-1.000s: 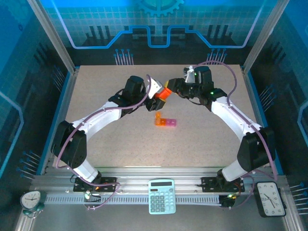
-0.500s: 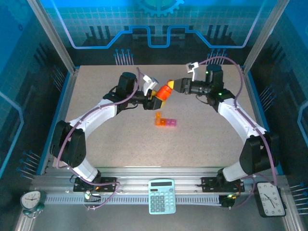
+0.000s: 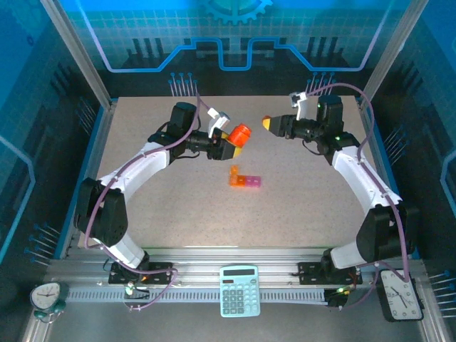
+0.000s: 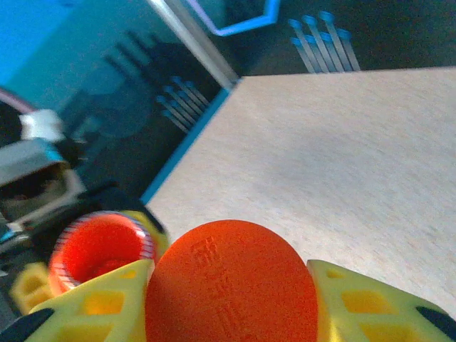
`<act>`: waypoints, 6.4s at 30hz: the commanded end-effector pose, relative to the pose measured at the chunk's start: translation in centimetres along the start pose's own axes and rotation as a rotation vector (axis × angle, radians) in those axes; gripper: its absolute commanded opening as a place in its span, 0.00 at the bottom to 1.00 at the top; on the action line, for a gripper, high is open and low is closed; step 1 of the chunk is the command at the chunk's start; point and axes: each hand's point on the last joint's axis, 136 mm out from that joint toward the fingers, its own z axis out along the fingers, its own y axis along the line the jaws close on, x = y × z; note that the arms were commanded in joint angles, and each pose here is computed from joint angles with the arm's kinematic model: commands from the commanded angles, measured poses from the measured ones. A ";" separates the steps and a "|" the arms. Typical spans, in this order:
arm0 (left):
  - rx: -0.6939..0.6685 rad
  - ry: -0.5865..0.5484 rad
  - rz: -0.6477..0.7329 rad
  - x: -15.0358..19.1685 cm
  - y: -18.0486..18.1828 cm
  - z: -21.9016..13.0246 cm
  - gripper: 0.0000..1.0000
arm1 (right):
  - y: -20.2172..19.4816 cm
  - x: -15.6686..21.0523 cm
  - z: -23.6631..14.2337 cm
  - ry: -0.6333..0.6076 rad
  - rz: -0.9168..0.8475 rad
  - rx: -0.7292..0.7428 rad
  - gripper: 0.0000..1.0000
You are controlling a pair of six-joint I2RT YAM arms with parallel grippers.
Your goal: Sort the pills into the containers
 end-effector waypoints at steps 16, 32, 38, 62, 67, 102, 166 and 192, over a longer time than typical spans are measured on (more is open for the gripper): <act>-0.363 -0.113 -0.011 1.5 3.4 -3.2 0.12 | -16.1 15.3 -1.4 0.203 0.332 0.853 0.37; -0.406 -0.091 -0.046 2.7 3.4 -3.6 0.12 | -19.9 18.9 -0.8 0.309 0.415 1.002 0.51; -0.414 -0.081 -0.047 2.5 3.4 -3.7 0.12 | -19.0 18.4 -0.6 0.314 0.401 0.957 0.76; -0.388 0.044 -0.167 6.8 2.8 -2.7 0.12 | -12.6 17.9 9.2 0.484 0.338 0.460 0.26; -0.394 0.071 -0.165 7.1 2.8 -2.6 0.12 | -12.2 19.3 9.7 0.515 0.339 0.446 0.25; -0.357 0.152 -0.180 9.4 2.3 -1.4 0.13 | -7.1 17.6 4.8 0.413 0.273 0.401 0.64; -0.582 0.771 -0.247 19.2 6.4 0.4 0.06 | -9.8 23.3 6.9 0.589 0.058 0.616 0.74; -0.644 0.942 -0.174 19.3 7.0 0.2 0.05 | -10.1 24.2 7.0 0.604 0.086 0.620 0.74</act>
